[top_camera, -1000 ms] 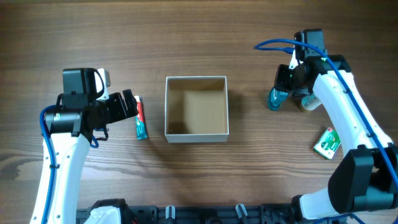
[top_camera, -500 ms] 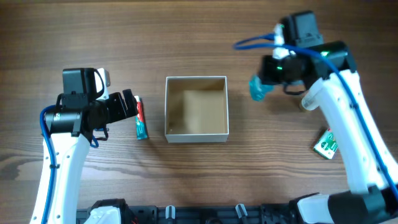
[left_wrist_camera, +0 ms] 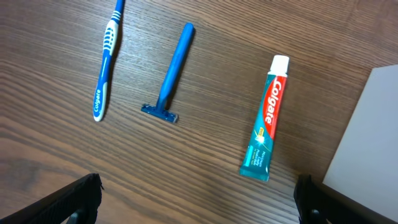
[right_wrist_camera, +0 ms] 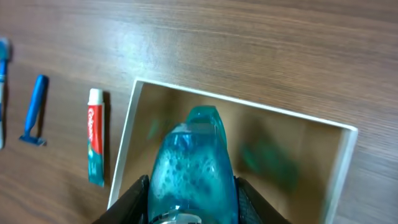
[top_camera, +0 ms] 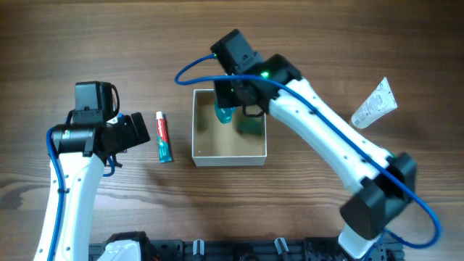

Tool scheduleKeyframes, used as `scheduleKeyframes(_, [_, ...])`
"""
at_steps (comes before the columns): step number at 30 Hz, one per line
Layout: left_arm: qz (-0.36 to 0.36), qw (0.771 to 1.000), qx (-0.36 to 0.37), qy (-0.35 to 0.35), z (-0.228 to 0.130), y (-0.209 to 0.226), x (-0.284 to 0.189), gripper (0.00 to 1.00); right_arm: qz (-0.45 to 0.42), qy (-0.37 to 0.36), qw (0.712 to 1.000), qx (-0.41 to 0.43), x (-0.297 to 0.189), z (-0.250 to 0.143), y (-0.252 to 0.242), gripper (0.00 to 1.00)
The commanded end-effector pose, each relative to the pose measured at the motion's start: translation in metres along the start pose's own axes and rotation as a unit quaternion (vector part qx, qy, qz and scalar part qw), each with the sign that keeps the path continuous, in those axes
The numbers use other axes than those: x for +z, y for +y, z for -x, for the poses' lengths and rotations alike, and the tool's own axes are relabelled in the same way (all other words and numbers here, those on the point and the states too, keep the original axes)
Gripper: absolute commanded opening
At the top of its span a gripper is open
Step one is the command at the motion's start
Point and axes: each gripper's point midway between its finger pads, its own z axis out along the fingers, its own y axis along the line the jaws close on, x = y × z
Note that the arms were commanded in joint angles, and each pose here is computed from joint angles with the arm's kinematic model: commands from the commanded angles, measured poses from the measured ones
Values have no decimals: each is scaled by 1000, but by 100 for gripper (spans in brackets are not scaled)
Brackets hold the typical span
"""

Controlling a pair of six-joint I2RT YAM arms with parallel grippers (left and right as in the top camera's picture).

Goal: Pack container
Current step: 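Carry the mouthwash into the box with the right gripper and release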

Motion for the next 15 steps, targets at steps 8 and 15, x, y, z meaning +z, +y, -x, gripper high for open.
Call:
scheduleKeyframes(8, [15,1000,-13,-11,7,6,-3,100,-22,17,999,34,60,-5,8,5])
scheduleKeyframes(15, [15,1000,-13,-11,7,6,-3,100,11,33,999,8,60,-10,20,50])
